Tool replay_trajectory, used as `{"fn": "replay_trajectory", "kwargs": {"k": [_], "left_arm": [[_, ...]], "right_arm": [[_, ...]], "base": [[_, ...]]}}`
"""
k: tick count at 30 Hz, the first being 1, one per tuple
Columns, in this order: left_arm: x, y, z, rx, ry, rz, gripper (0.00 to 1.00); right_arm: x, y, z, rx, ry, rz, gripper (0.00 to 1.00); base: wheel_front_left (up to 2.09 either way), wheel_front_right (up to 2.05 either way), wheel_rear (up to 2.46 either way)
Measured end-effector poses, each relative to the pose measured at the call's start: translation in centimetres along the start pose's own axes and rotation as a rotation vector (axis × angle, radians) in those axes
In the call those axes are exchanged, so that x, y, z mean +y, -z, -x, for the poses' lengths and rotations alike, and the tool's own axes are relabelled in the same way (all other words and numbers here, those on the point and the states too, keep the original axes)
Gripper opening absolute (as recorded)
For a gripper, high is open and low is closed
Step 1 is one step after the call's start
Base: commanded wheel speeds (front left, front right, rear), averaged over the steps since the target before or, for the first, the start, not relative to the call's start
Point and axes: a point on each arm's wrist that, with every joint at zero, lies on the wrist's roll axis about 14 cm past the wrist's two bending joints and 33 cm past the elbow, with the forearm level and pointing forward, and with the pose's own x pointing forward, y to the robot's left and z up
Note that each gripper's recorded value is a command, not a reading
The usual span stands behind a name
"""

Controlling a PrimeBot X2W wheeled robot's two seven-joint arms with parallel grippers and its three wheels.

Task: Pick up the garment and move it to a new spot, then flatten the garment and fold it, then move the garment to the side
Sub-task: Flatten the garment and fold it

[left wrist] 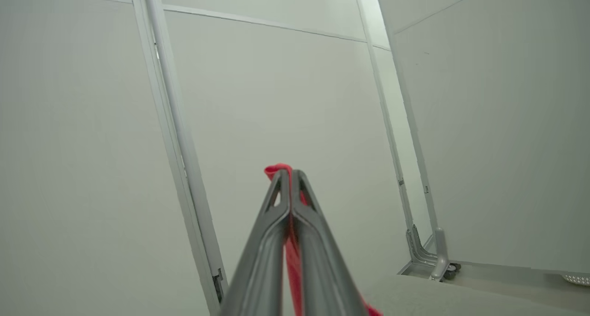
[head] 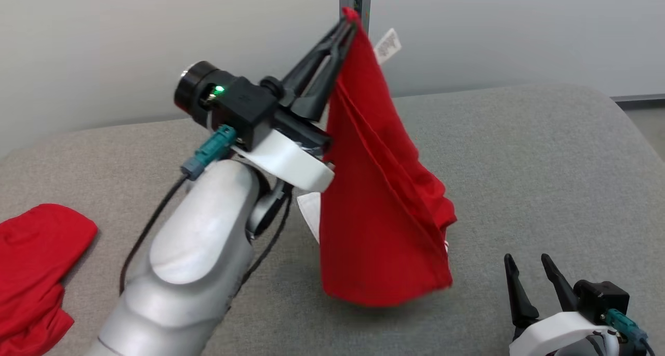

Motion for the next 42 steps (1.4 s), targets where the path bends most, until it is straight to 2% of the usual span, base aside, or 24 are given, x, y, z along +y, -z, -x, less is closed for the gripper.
{"fn": "replay_trajectory", "kwargs": {"k": [4,8,11,15,16,17,18,23,27,36,42], "left_arm": [[5.8,4.3,2.4,0.112,-0.157,0.011,0.0],[11.1,9.8,7.9,0.272,-0.325,0.035,0.0],[13.4,13.3,12.2,0.38,-0.427,0.069,0.0],[14.6,17.3,17.8,0.522,-0.545,0.118,0.0],[14.9,17.9,18.8,0.547,-0.57,0.124,0.25],[15.2,18.4,19.8,0.571,-0.594,0.126,0.71],[15.5,18.9,20.7,0.594,-0.623,0.13,1.0],[16.6,19.2,22.8,0.63,-0.732,0.102,1.0],[15.5,18.8,22.9,0.621,-0.727,0.096,1.0],[6.9,19.1,20.4,0.622,-0.472,0.173,1.0],[-0.1,19.4,18.1,0.61,-0.283,0.299,1.0]], "right_arm": [[-1.1,0.8,-0.1,0.027,0.033,0.004,1.0],[-1.5,1.6,-0.7,0.054,0.044,0.009,1.0],[-1.6,2.0,-1.3,0.068,0.044,0.014,1.0],[-1.5,2.3,-2.2,0.076,0.035,0.026,1.0],[-1.4,2.3,-2.4,0.078,0.031,0.032,1.0],[-1.2,2.3,-2.6,0.079,0.025,0.036,1.0],[-1.1,2.3,-2.7,0.079,0.021,0.04,1.0],[-0.8,2.0,-2.9,0.073,0.009,0.053,1.0],[-0.7,1.7,-2.6,0.065,0.006,0.055,1.0],[-0.6,1.5,-1.7,0.057,0.006,0.054,1.0],[-0.4,1.4,-1.5,0.056,0.001,0.054,1.0]], "base": [[0.0,0.0,0.0],[0.0,0.0,0.0],[0.0,0.0,0.0],[0.0,0.0,0.0],[0.0,0.0,0.0],[0.0,0.0,0.0],[0.0,0.0,0.0],[0.0,0.0,0.0],[0.0,0.0,0.0],[0.0,0.0,0.0],[0.0,0.0,0.0]]}}
